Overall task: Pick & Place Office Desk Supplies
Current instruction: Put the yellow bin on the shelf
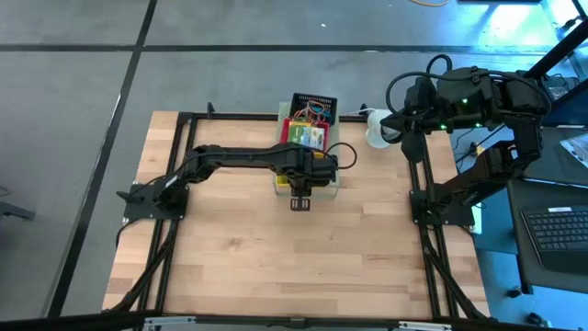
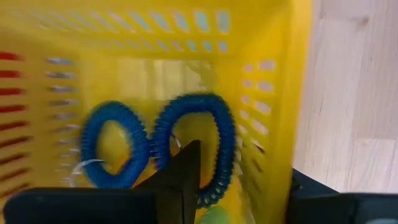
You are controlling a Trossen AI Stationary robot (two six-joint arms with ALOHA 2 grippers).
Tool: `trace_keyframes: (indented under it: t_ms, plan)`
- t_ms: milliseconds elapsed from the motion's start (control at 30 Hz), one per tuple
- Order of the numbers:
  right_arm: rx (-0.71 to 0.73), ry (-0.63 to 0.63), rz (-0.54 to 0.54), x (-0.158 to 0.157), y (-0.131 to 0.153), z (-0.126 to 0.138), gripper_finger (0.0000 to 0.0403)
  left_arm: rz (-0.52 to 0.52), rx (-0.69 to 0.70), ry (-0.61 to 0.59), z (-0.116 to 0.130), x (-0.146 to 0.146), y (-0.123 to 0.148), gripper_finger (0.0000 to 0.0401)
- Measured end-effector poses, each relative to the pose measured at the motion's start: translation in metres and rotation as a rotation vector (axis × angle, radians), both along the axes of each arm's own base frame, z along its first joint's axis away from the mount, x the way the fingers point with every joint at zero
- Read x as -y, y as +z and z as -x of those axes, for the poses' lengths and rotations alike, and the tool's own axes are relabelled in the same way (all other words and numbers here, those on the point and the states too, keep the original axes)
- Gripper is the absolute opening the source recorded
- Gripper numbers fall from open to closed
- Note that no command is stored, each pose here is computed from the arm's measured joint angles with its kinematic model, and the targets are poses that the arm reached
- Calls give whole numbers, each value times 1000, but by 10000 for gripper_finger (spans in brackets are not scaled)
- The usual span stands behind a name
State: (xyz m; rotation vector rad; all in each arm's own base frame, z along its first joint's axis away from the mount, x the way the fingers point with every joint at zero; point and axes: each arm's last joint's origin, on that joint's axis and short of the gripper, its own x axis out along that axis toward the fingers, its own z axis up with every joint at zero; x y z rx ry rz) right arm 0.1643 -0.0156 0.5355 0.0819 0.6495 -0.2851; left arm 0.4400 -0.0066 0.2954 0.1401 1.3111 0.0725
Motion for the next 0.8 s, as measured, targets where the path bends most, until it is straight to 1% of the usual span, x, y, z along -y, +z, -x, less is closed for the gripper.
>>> trace_keyframes:
  t_ms: [167,300,600,800]
  plan:
    - [0,0,0,0,0,0,7,-20,63,-4,0,-2,18,114]
    - [0,0,0,0,0,0,7,12,95,-19,0,-4,29,114]
    - [3,30,-33,-1,0,0,7,31,74,-14,3,-9,28,114]
    - [4,30,-34,-1,0,0,7,53,67,-16,2,-11,25,114]
